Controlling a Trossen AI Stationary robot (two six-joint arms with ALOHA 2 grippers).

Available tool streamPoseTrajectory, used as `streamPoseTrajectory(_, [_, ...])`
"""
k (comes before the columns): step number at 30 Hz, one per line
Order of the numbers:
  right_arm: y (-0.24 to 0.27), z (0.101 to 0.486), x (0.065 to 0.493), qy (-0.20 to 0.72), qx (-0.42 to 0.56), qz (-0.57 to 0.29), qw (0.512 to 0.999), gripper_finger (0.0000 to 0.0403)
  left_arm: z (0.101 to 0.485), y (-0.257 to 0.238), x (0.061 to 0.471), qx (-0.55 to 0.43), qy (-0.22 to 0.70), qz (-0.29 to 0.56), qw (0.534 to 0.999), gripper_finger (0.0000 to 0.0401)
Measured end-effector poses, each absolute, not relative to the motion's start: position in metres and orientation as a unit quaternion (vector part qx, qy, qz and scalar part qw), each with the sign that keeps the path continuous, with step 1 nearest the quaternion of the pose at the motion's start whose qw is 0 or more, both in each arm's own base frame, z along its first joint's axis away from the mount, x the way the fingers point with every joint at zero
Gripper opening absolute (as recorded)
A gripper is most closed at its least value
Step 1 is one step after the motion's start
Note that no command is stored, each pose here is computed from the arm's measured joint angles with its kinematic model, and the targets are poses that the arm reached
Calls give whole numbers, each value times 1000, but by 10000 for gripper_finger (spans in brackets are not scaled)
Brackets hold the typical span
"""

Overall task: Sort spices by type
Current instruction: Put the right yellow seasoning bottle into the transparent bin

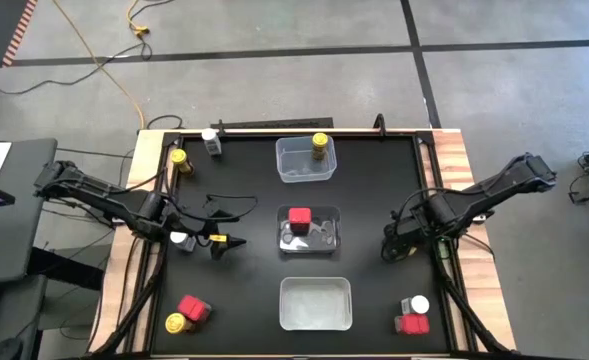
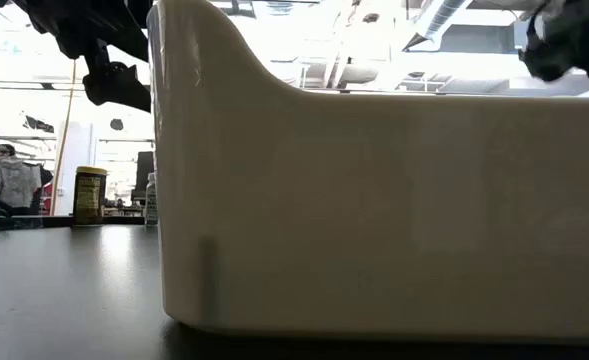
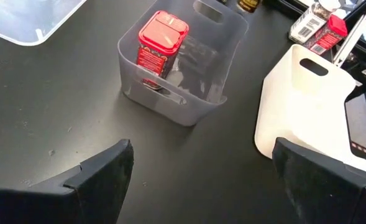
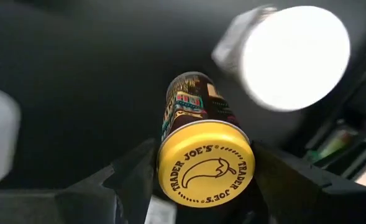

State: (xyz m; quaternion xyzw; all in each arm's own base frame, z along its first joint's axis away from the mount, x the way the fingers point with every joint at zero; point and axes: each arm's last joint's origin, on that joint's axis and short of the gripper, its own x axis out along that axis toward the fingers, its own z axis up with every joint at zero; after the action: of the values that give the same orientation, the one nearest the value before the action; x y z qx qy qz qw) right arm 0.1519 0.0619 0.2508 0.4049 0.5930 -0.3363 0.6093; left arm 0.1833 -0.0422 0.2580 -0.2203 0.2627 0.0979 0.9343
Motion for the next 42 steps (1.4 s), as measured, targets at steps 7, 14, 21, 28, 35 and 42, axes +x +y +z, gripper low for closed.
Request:
streamPoseTrajectory(7, [66,299,157,574,419,-284,643,280,258,-42,183,-220,263,98,934,369])
streamPoseTrajectory(14, [56,345,155,522,396,-275,703,280,258,-42,183,-227,261,99,933,369])
streamPoseTrajectory(21, [25,372,164,458,358,-268,768,280,258,-42,183,-232,260,100,932,369])
streamPoseTrajectory(28, [-21,378,178,427,324,-238,810,280,258,-42,184,-233,260,100,932,368])
streamPoseTrajectory(35, [-39,372,178,456,314,-253,794,280,258,-42,184,-233,260,101,932,368])
streamPoseTrajectory(42, [-53,366,187,466,290,-268,792,281,258,-42,183,-232,260,105,932,368])
